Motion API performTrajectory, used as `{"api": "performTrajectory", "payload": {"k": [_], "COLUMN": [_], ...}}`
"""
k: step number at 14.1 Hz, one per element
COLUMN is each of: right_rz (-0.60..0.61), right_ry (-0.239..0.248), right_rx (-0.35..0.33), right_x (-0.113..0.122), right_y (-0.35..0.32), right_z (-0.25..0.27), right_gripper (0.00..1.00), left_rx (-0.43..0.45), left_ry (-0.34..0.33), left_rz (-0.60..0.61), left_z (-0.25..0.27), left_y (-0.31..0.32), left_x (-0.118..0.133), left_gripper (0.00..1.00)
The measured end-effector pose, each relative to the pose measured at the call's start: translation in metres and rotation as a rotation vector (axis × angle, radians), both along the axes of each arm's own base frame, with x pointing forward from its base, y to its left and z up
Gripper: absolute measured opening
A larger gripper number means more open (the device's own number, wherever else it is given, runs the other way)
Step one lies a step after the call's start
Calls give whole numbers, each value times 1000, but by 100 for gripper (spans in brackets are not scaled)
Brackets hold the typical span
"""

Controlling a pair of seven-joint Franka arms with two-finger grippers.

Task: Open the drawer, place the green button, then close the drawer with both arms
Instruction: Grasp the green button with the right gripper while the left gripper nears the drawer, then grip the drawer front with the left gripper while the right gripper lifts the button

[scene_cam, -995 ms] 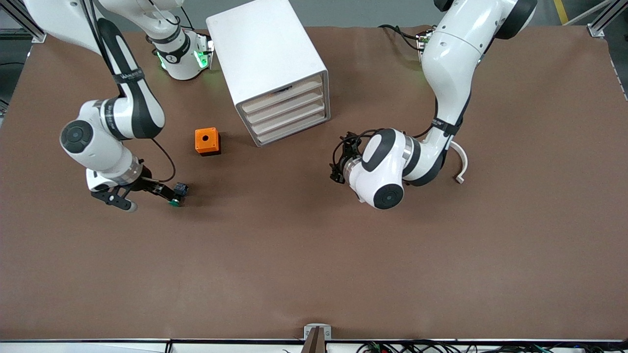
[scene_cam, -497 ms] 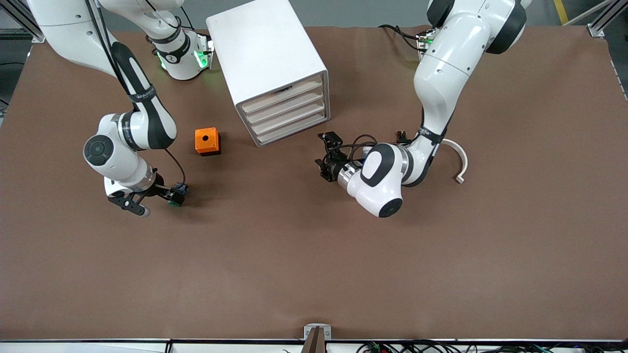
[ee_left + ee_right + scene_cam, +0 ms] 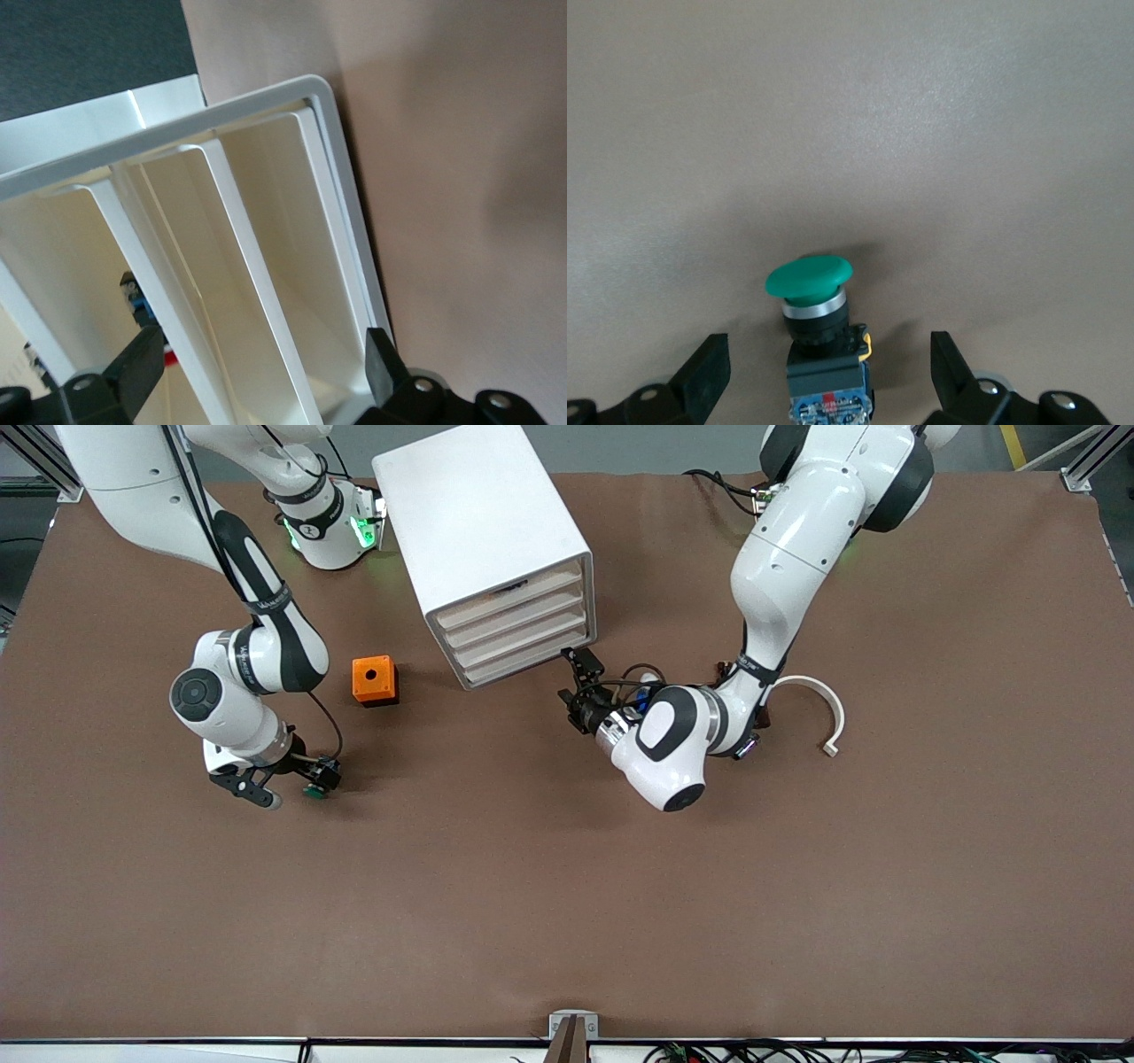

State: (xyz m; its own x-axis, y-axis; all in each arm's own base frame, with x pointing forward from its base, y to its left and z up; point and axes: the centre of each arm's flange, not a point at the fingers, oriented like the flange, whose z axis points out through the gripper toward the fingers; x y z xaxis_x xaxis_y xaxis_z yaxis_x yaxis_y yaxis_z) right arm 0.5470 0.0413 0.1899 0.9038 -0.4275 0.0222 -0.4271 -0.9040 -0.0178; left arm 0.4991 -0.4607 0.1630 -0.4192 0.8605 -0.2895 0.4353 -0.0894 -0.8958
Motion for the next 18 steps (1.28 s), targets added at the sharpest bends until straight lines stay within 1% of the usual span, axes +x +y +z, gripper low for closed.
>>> {"api": "performTrajectory", "payload": {"k": [4,7,8,9,11,12,13,14,15,16,17,18], "right_rz": [-2,-25,-35,-42,-44,-45,-45,-42,-34,-21,-14,-10], "right_ry": [12,20,23,29,44,54,65,76,91,109,119,133], "right_rx": [-1,-1,-1,-2,-3,-5,-7,-8,-10,-12,-13,-15], "right_x": [-3,-6,-7,-8,-11,-12,-13,-14,-16,-18,-18,-18], "right_y": [2,10,15,19,22,21,21,21,20,19,17,16], "right_z": [-9,-12,-13,-14,-15,-16,-17,-18,-19,-21,-19,-18], "right_gripper": [100,100,100,100,100,100,100,100,94,84,70,60], "left_rx": [25,31,32,35,42,44,47,49,51,51,52,52], "left_ry": [80,135,145,153,165,171,176,180,183,188,194,200], "left_rz": [-39,-68,-74,-77,-80,-81,-84,-88,-93,-101,-110,-120], "left_z": [-20,-30,-30,-30,-34,-38,-41,-44,-45,-46,-47,-47], "left_y": [-2,0,1,1,2,2,1,0,-2,-4,-6,-8], "left_x": [-18,-27,-28,-29,-32,-33,-35,-38,-41,-44,-47,-51], "left_gripper": [100,100,96,94,75,62,57,56,54,54,54,54]}}
